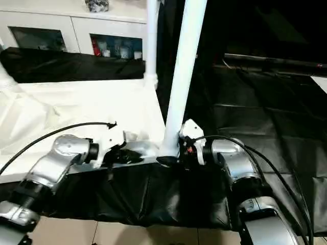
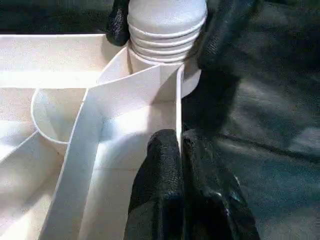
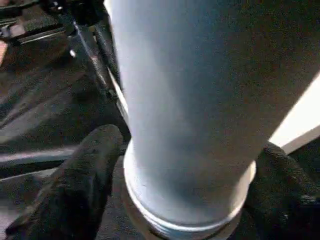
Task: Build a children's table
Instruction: Rotate leg to tighten
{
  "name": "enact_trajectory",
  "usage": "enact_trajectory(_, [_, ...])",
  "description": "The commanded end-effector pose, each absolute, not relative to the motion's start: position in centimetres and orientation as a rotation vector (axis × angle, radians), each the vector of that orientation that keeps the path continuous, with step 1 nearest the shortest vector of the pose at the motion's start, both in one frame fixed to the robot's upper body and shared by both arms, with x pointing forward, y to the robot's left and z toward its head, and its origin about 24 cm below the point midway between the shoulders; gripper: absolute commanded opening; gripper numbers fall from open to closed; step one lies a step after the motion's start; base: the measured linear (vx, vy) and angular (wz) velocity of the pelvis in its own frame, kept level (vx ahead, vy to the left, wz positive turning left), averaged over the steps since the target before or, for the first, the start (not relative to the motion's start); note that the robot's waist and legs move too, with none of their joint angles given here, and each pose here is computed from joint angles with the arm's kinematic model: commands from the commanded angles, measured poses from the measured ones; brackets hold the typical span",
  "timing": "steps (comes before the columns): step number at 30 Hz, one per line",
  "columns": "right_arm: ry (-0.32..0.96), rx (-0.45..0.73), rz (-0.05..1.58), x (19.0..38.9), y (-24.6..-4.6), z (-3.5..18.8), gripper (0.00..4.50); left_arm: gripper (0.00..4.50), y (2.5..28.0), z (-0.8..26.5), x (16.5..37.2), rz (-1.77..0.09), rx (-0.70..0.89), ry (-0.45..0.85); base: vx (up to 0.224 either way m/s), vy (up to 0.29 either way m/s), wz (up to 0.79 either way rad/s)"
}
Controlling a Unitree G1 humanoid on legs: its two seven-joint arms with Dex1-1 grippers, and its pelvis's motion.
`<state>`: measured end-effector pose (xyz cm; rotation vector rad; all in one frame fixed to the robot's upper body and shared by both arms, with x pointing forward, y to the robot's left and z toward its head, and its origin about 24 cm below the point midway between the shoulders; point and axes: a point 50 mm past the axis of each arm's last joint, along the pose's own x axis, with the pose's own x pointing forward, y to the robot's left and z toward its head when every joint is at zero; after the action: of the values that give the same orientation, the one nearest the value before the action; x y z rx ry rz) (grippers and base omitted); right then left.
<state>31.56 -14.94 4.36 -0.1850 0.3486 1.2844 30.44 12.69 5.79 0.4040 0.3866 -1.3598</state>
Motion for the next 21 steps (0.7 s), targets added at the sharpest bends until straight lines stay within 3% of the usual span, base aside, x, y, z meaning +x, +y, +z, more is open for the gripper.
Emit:
enact_trajectory(1, [0.377,-0.179,1.33,31.1,-14.5,3.9,3.3,0.0,10.8,7.2,30.1,-1.45,0.386,0.284,0.0,0.0,0.0])
enact_trajectory(7, [0.394,-0.168,1.352,30.4,-14.3,3.4,2.84,0.0,10.6,7.1,30.2,-1.424,0.394,0.278,0.0,0.0,0.0])
enact_trajectory(10, [0.393,-0.149,1.267,30.9,-13.8,3.0,2.77,0.0,10.4,7.1,31.4,-1.29,0.391,0.251,0.0,0.0,0.0])
enact_trajectory(14, [0.368,-0.123,0.912,32.9,-12.3,2.1,2.74,0.0,9.3,7.6,33.3,-1.057,0.348,0.215,0.0,0.0,0.0])
enact_trajectory(19, [0.37,-0.039,0.758,33.5,-10.8,1.7,2.74,0.0,8.0,7.9,33.9,-0.975,0.318,0.206,0.0,0.0,0.0])
enact_trajectory(21, [0.356,0.005,0.702,33.8,-9.1,1.7,2.74,0.0,6.8,7.9,34.1,-0.939,0.308,0.199,0.0,0.0,0.0])
